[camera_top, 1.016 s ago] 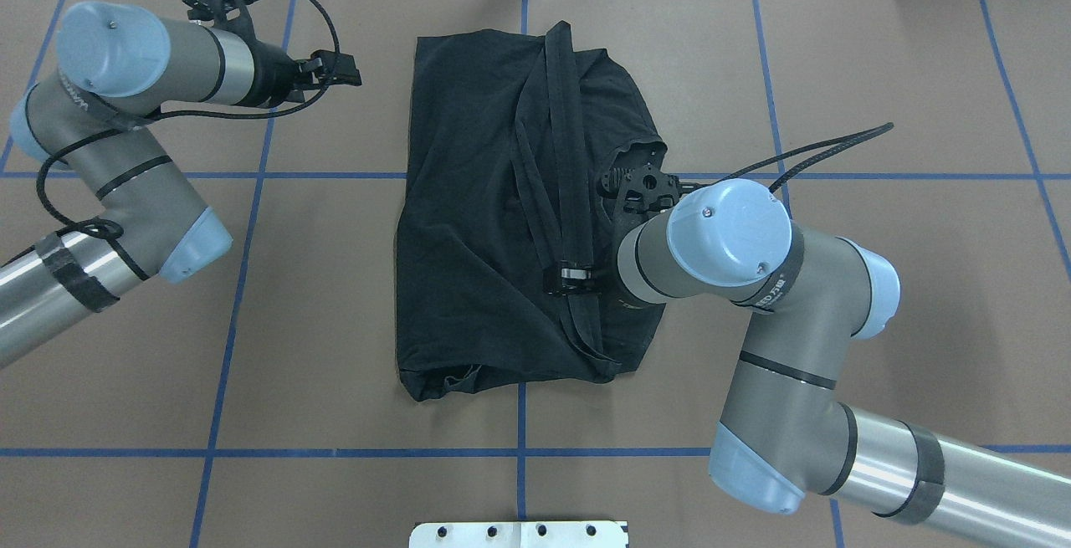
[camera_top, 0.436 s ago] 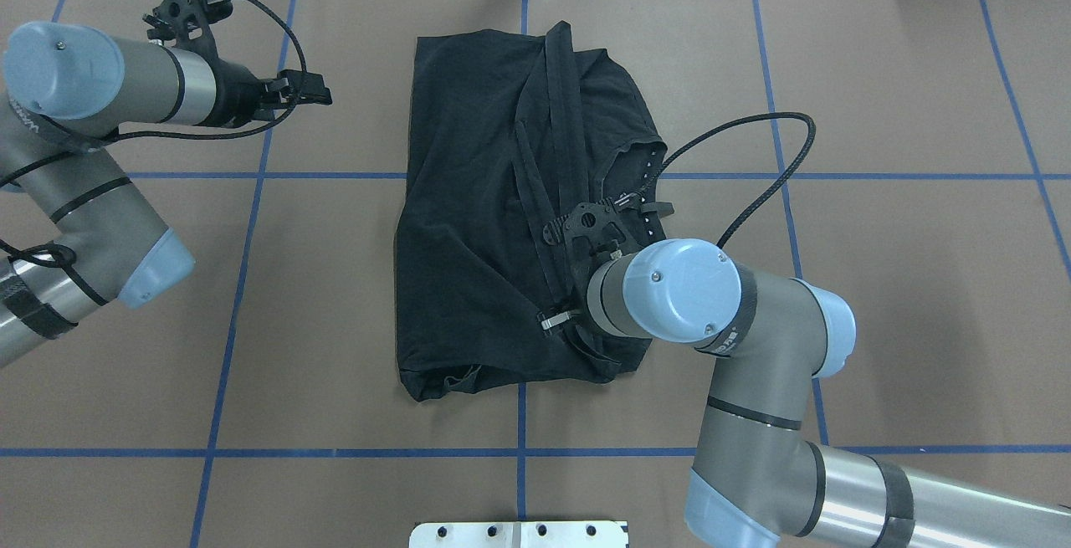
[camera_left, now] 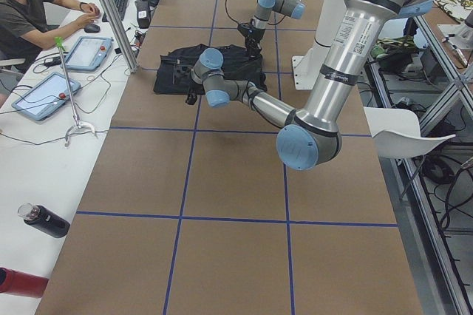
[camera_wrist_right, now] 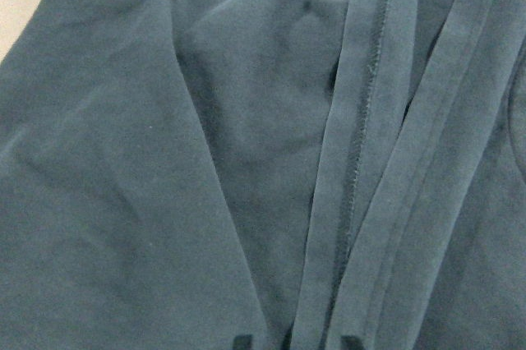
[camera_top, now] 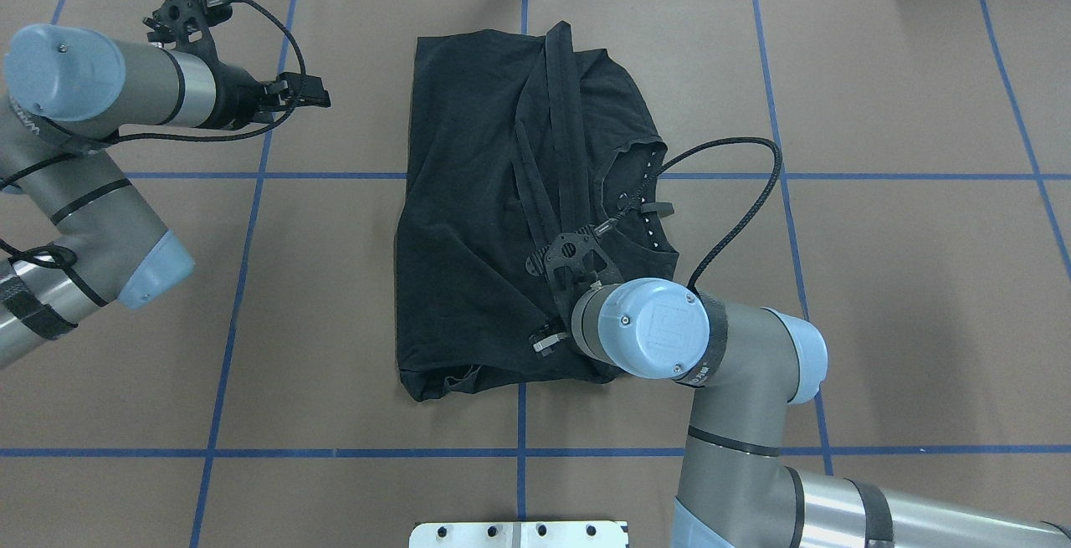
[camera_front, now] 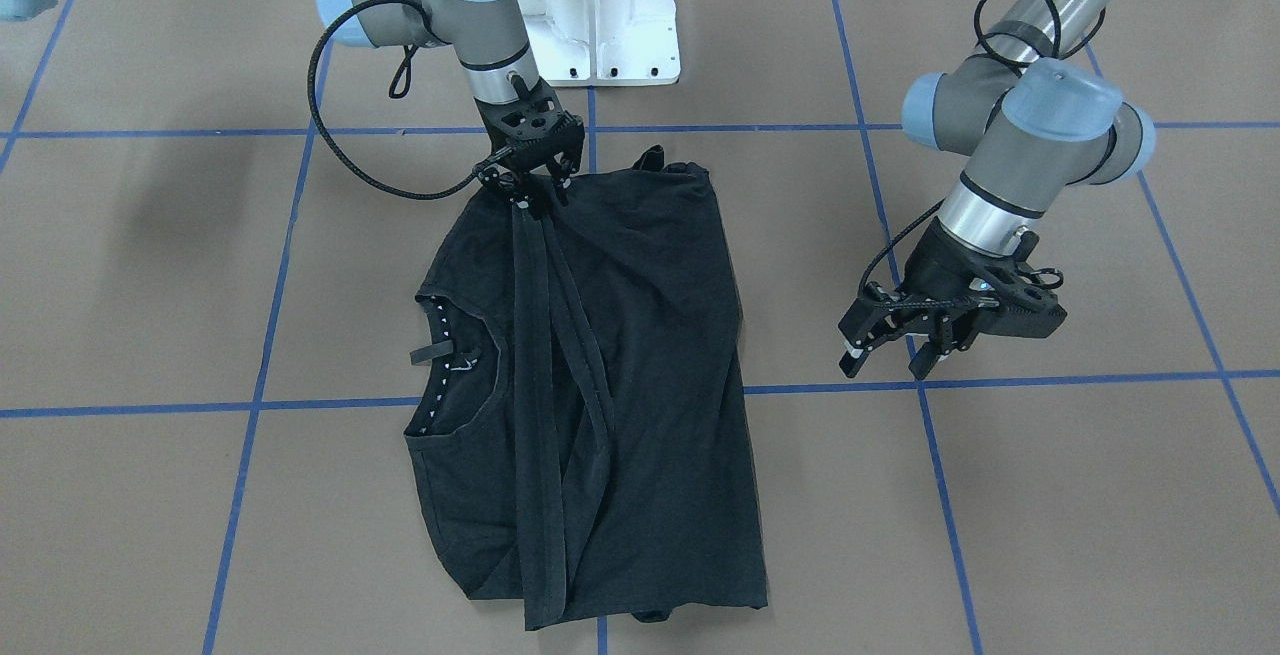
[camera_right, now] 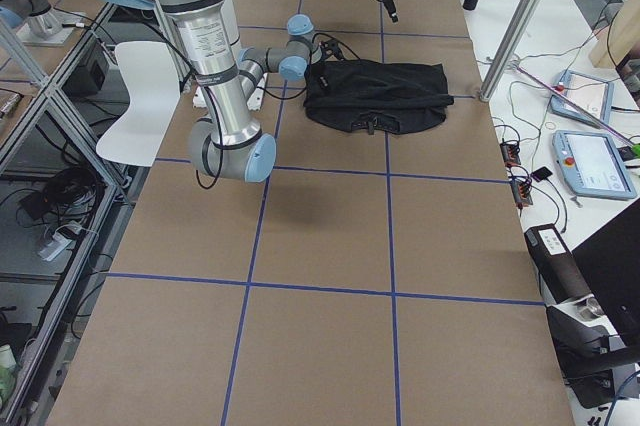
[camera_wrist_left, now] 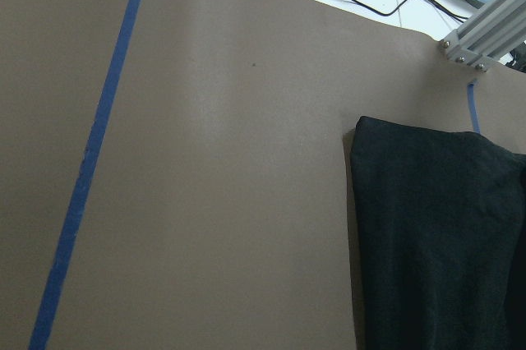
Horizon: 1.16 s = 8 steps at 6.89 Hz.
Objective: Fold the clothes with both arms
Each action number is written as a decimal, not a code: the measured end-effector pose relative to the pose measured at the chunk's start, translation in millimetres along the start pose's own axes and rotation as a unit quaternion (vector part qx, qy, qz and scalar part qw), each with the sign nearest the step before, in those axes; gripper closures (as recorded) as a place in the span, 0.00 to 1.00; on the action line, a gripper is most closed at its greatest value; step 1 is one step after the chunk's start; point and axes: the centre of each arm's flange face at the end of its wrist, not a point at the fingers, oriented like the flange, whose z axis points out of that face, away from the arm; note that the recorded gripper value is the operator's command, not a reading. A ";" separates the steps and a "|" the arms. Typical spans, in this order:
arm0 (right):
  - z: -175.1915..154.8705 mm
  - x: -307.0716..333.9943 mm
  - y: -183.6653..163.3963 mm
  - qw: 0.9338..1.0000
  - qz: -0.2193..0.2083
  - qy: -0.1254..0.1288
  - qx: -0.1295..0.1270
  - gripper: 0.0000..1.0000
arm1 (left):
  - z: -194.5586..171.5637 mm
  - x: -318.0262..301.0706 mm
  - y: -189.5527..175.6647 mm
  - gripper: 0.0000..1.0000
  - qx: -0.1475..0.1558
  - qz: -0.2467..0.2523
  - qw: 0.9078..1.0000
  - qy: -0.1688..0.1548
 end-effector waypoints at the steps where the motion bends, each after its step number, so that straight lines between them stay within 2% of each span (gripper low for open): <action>1: 1.7 -3.7 3.2 1.000 -0.003 0.000 -0.001 0.68 | 0.6 0.0 0.2 0.00 0.000 0.000 1.000 0.000; 8: 8.1 -11.1 18.7 1.000 -0.011 0.005 -0.003 0.68 | 4.2 -2.6 0.9 0.00 0.000 -0.003 1.000 -0.004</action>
